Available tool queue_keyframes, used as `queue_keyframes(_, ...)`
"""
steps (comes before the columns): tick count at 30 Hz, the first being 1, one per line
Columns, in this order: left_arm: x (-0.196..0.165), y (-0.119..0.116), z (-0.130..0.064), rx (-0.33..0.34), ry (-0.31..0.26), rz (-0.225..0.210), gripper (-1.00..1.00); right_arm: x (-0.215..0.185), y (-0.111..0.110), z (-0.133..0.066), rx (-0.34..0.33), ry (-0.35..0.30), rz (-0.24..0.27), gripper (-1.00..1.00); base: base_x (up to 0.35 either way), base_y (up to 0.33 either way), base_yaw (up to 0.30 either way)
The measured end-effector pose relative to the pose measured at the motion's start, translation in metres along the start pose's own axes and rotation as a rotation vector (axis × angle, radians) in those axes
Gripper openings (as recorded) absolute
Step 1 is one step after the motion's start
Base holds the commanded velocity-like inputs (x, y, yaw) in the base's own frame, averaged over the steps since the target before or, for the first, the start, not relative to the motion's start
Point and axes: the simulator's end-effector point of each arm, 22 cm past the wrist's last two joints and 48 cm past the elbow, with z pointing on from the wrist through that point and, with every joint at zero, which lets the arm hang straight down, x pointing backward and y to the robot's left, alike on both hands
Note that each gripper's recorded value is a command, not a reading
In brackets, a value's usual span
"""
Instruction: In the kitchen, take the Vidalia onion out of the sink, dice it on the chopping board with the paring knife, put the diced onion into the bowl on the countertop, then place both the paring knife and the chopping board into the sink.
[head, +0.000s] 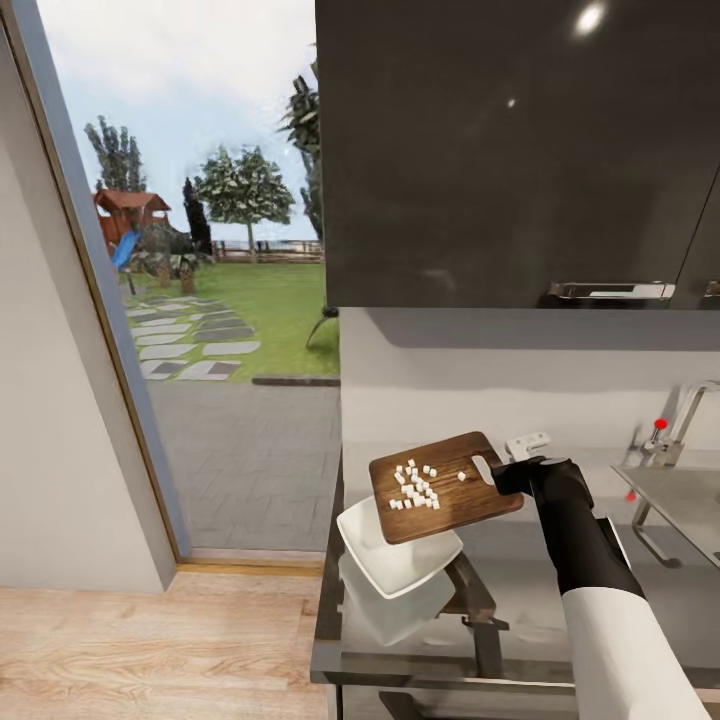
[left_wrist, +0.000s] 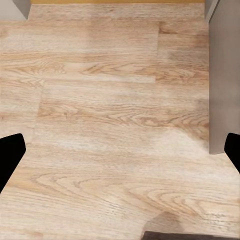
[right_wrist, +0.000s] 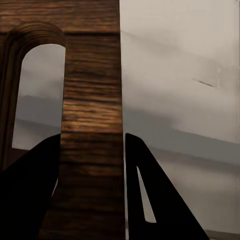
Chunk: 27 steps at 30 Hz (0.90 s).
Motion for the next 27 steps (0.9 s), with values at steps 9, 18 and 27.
queue_keyframes(9, 0.000, 0.000, 0.000, 0.000, 0.000, 0.000, 1.00, 0.004, -0.015, -0.002, 0.071, 0.028, -0.062, -1.00, 0.000, 0.000, 0.000)
queue_keyframes(18, 0.000, 0.000, 0.000, 0.000, 0.000, 0.000, 1.00, 0.005, -0.018, -0.003, 0.084, 0.033, -0.072, -1.00, 0.000, 0.000, 0.000)
queue_keyframes(27, 0.000, 0.000, 0.000, 0.000, 0.000, 0.000, 1.00, -0.002, -0.021, -0.008, 0.097, 0.018, -0.072, -1.00, 0.000, 0.000, 0.000)
